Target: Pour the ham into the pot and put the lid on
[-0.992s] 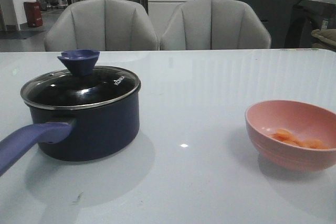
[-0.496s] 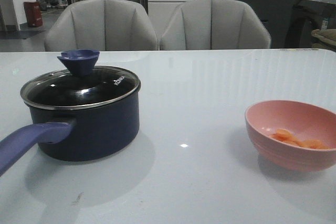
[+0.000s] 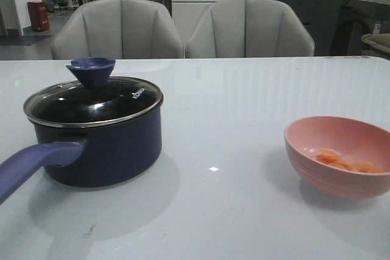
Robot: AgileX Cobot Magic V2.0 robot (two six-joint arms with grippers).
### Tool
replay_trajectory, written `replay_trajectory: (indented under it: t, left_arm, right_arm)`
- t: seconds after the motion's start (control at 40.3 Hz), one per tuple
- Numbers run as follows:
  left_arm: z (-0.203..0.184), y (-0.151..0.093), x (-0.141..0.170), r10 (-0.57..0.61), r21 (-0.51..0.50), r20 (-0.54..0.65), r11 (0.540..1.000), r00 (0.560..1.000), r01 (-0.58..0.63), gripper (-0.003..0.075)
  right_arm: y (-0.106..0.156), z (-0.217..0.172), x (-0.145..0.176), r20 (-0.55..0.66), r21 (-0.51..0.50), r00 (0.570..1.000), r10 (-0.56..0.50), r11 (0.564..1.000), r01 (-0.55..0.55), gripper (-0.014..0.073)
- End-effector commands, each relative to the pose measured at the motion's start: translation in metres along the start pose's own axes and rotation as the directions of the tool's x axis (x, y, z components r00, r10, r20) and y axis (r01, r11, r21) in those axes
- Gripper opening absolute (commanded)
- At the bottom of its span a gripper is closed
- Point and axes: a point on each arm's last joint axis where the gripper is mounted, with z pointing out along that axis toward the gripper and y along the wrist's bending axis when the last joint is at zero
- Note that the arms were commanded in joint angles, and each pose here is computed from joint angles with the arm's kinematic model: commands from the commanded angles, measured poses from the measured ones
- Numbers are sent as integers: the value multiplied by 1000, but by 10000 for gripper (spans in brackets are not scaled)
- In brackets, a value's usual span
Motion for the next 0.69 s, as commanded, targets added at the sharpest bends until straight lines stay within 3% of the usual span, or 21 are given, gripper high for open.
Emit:
replay_trajectory:
  t: [0.0,0.174,0.322,0.446,0.669]
  left_arm:
    - [-2,-3,-22,-15,9,50,1000,999,14,566]
    - [5,-7,-49,-8,2,-77,1000,997,9,692]
    - [22,-13,-76,-36,12,-198,999,979,39,692]
    - [51,-23,-89,-43,43,-342,997,939,61,692]
    - [104,-63,-103,19,152,-487,986,873,63,692]
  right_arm:
    - [0,-2,-6,93,-3,996,-10,1000,10,139]
    - [0,-2,-6,93,-3,996,-10,1000,10,139]
    - [0,-2,-6,93,-3,996,-10,1000,10,139]
    - [0,-2,-6,93,-3,996,-10,1000,10,139]
    - [0,-2,-6,93,-3,996,-10,1000,10,139]
